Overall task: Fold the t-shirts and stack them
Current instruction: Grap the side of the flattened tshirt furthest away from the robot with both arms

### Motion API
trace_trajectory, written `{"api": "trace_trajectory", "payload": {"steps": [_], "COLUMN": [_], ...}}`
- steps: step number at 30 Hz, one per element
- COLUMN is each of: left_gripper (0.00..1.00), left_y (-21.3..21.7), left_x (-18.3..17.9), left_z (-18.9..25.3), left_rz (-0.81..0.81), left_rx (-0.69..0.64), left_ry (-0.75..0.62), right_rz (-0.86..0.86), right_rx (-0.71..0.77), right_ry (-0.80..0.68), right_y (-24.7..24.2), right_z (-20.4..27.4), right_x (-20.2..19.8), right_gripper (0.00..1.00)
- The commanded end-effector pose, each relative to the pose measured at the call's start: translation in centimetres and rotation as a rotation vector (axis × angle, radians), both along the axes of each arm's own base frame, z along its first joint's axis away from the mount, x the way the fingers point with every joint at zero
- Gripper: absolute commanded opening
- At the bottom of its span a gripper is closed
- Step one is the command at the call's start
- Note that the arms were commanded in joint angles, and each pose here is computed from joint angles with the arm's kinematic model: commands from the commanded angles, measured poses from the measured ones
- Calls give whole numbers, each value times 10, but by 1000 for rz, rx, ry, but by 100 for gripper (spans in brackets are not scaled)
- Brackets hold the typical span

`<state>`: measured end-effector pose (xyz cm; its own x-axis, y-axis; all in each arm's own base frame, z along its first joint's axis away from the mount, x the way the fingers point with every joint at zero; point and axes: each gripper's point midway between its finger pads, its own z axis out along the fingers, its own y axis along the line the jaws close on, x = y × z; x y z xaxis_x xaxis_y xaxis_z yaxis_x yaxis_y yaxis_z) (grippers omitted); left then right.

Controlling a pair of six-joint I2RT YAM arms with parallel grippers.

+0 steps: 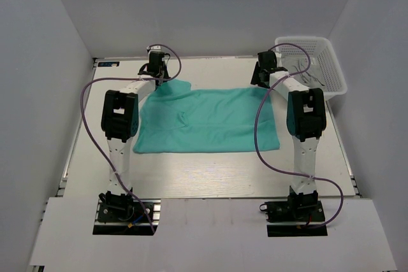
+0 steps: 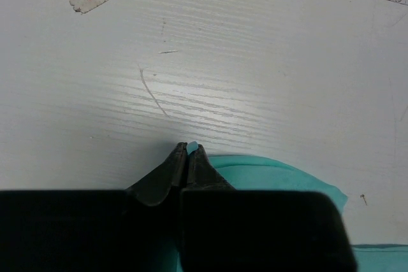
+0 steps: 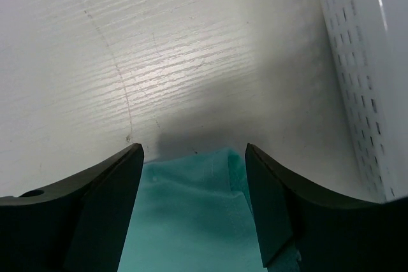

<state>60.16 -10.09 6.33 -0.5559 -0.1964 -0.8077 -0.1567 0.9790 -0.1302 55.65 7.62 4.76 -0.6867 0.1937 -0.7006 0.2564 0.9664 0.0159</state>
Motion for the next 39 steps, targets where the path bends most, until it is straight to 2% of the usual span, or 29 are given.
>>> {"api": "trace_trajectory", "payload": {"steps": [1,6,9,15,17,18,19,21,28,30,32,33,35,36,39], "left_gripper": [0,0,0,0,0,0,0,0,0,0,0,0,0,0,0], "left_y": [1,0,0,1,1,1,1,1,3,5,10,12,16,17,20], "left_x": [2,4,4,4,2,2,3,3,-14,-24,-43,-50,-71,-78,-102], "left_z": [41,42,42,40,36,36,38,45,54,72,65,86,77,95,83], "left_rz": [-8,-8,-8,-13,-13,-13,-13,-13,7,15,30,31,41,42,43], "left_rx": [-13,-15,-15,-7,-5,-5,-7,-10,28,10,12,2,-10,-19,-36], "left_ry": [-76,-85,-85,-86,-77,-77,-87,-98,-93,-120,-96,-135,-110,-147,-112], "right_rz": [-7,-3,-22,-47,-39,-37,-41,-41,-9,7,17,26,42,45,54], "right_rx": [-21,8,23,54,65,74,71,66,47,56,57,63,86,88,108], "right_ry": [-41,-3,27,80,93,93,94,72,2,-22,-23,-34,-44,-48,-57], "right_y": [-5,0,1,4,6,7,7,8,5,7,6,8,9,10,9], "right_z": [23,3,-6,-27,-34,-34,-34,-28,8,19,25,27,33,34,37], "right_x": [8,7,3,-11,-12,-12,-13,-10,-2,-6,-18,-18,-30,-32,-49], "right_gripper": [71,71,65,62,47,35,14,2,0,0,0,0,0,0,0]}}
